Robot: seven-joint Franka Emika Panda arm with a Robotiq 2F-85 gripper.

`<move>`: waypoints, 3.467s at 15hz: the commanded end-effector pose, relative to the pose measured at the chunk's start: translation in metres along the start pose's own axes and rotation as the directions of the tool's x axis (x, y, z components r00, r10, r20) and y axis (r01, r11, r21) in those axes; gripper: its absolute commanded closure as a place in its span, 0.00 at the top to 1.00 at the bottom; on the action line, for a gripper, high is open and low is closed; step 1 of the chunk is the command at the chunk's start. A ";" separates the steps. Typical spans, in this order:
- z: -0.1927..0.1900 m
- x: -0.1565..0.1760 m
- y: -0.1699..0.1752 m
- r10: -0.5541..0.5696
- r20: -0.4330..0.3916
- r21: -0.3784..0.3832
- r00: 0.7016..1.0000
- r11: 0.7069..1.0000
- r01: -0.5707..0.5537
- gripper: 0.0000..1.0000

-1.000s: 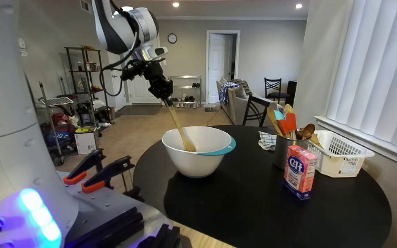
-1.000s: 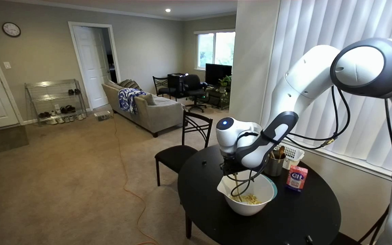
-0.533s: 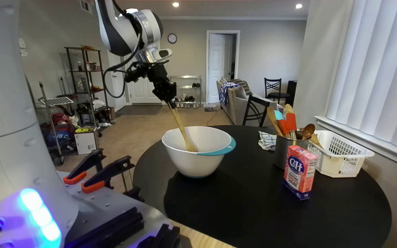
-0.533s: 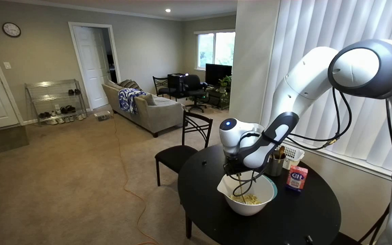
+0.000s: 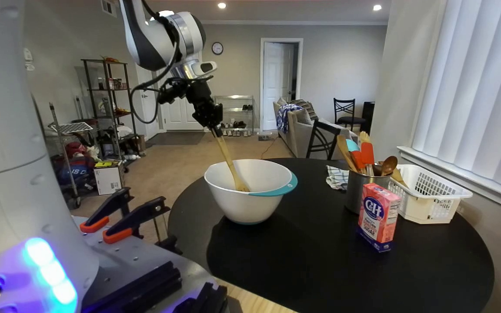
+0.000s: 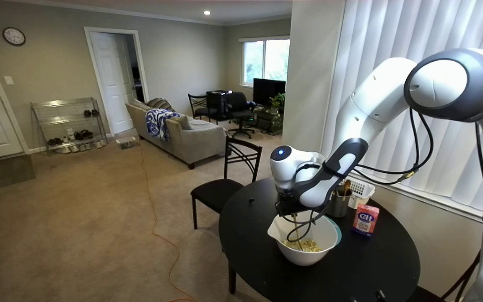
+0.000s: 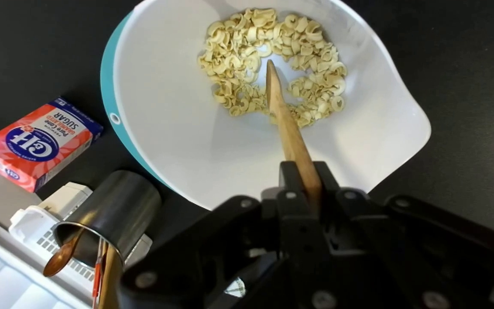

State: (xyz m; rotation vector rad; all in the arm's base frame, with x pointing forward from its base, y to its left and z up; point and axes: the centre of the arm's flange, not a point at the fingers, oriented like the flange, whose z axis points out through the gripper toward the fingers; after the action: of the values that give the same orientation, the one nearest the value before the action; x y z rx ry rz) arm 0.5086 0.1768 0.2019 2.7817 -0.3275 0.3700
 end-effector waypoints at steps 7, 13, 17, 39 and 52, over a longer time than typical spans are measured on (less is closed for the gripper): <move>-0.009 0.058 -0.010 0.095 -0.002 -0.016 0.996 0.995 -0.095 0.03; 0.031 0.076 0.001 0.295 0.213 -0.008 0.931 0.954 -0.301 0.03; 0.043 0.088 0.019 0.430 0.274 -0.035 0.860 0.898 -0.438 0.03; 0.046 0.103 0.050 0.622 0.429 -0.170 0.655 0.767 -0.618 0.03; 0.014 0.120 0.013 0.557 0.219 -0.050 0.801 0.826 -0.561 0.03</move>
State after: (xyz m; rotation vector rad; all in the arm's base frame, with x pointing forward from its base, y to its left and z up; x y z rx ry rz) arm 0.6227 0.1391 0.2309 2.7278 -1.2594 0.1133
